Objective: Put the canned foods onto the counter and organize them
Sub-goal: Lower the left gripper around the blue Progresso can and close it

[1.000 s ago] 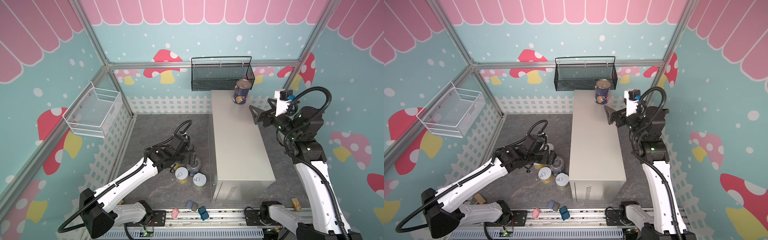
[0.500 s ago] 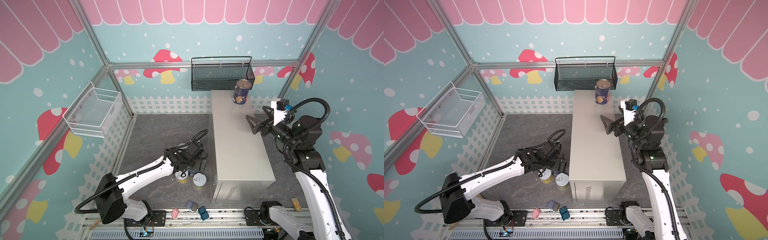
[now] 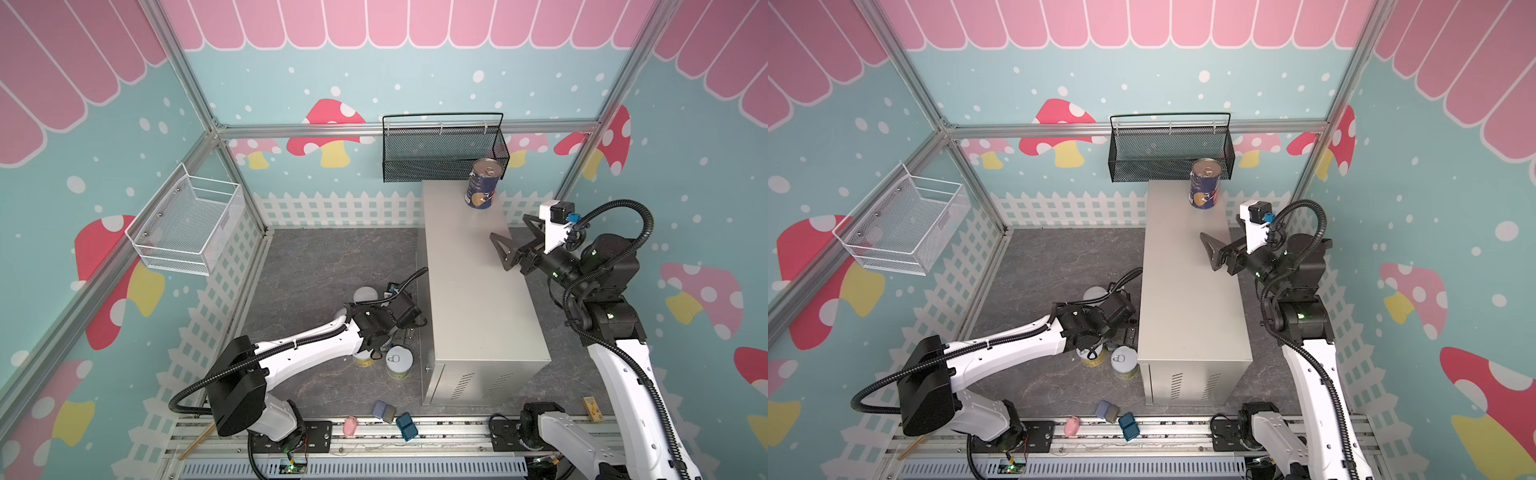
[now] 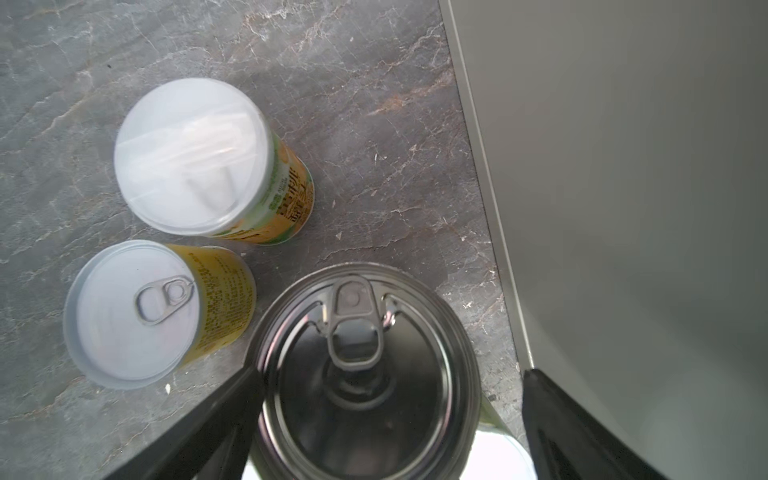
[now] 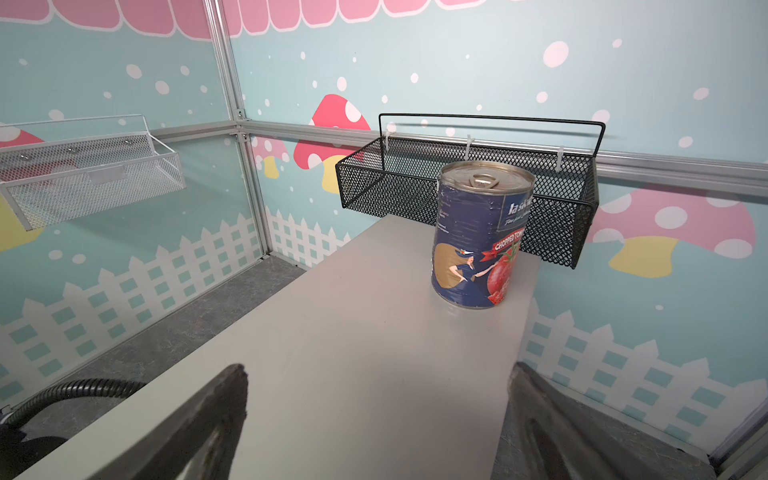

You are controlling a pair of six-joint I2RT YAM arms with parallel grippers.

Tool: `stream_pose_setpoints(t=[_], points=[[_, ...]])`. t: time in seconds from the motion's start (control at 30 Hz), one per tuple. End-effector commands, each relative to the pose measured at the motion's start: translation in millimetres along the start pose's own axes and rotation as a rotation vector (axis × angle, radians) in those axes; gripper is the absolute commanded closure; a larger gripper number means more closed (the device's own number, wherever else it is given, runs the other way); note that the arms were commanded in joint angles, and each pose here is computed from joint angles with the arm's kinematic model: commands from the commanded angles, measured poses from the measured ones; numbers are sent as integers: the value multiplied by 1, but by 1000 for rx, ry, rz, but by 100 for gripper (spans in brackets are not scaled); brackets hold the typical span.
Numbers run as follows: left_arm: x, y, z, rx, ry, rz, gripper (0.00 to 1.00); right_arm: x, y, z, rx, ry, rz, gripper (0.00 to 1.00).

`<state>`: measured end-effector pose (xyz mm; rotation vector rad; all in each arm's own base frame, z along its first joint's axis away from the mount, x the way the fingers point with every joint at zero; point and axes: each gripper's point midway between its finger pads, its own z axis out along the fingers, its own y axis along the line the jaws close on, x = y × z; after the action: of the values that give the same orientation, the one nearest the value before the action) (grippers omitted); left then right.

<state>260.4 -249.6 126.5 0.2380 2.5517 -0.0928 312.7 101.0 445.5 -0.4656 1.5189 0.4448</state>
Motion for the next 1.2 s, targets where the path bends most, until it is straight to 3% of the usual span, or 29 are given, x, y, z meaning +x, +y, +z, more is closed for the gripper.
stream_pose_setpoints(t=[0.0, 0.7, 0.93, 1.17], points=[[-2, 15, -8, -50, -34, -29, 1, -6, 3, -2, -10, -28, -19, 1], [6, 8, 15, -61, 3, 5, 2, -6, 4, 0, -24, -33, -15, 1], [9, 5, 25, -31, 18, -16, 13, -6, 5, 1, -33, -33, -18, 1], [10, 9, 34, -22, 32, -38, 10, -7, 5, 2, -37, -34, -19, 1]])
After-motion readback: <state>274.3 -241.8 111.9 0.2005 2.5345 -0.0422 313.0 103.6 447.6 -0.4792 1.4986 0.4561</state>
